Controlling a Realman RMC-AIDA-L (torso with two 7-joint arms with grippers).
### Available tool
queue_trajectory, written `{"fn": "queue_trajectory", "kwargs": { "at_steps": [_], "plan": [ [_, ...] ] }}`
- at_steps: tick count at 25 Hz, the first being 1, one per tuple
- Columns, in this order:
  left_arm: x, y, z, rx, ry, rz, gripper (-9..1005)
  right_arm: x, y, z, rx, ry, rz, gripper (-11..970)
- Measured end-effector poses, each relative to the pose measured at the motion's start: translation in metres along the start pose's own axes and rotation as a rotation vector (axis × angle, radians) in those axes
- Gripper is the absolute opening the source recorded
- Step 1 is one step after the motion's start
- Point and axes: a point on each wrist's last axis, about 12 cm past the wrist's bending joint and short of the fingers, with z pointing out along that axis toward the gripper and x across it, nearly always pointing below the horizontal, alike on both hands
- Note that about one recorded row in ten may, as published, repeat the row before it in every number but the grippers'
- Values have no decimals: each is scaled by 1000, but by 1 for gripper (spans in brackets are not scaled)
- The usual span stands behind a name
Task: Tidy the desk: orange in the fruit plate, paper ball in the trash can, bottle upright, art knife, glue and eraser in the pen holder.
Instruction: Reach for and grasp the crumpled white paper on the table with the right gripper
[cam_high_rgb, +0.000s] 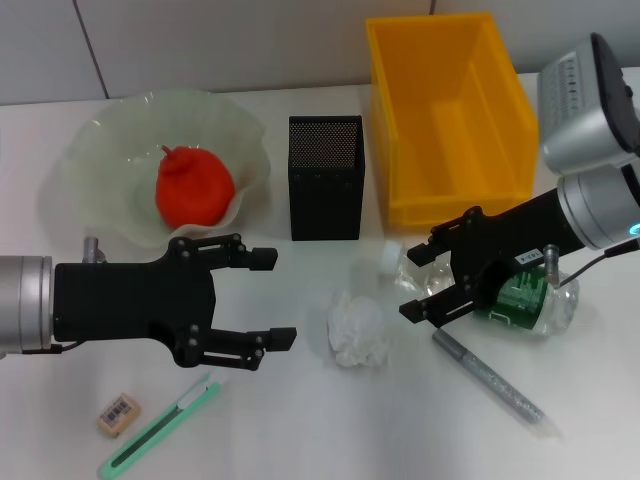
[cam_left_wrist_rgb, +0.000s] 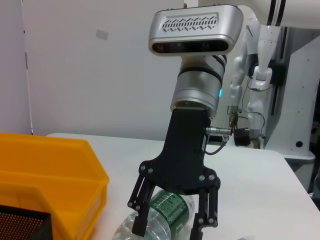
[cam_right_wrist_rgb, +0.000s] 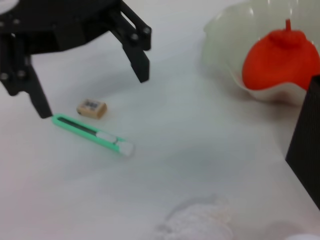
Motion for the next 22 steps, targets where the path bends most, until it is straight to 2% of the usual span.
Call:
{"fn": "queue_trajectory", "kwargs": {
  "at_steps": [10,22],
  "plan": [
    [0,1,1,0,0,-2,865,-5,-6,5,34,86,26,762],
    [2,1,1,-2,0,-11,865,-24,-7,18,0,107,-10,762]
  ]
}}
